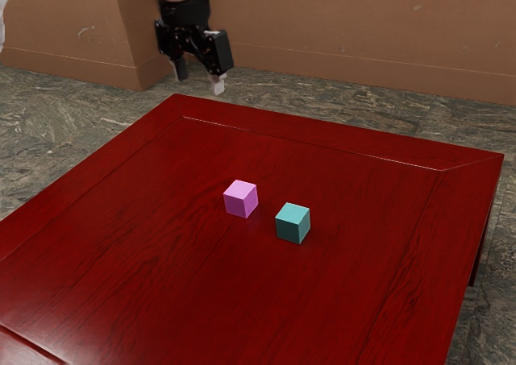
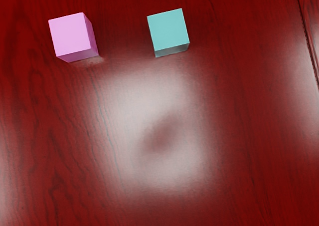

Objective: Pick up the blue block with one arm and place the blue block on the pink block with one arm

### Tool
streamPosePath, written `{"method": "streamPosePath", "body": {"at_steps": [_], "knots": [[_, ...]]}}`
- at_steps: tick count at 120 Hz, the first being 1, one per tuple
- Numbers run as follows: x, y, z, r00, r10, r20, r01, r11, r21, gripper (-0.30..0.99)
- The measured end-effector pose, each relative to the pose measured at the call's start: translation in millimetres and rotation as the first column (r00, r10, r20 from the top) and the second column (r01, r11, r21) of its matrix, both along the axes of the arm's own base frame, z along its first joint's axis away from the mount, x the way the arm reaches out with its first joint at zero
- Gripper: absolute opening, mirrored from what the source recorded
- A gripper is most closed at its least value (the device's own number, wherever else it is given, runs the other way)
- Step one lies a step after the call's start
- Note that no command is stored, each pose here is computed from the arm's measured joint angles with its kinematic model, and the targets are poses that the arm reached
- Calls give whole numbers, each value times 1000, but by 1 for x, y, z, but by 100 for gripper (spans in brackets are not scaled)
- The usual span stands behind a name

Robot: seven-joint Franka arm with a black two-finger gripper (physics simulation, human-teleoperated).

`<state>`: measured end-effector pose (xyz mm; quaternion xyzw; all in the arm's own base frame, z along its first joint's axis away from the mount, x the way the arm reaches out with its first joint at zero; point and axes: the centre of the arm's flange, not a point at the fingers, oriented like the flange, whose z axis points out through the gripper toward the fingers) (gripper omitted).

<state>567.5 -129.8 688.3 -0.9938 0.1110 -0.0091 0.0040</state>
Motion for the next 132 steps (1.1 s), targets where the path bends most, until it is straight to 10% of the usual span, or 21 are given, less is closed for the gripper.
{"method": "streamPosePath", "body": {"at_steps": [67,132], "knots": [[-2,-50,-187,998,-47,-31,46,999,-28,69],[16,-58,-259,999,-29,14,30,994,-104,69]]}}
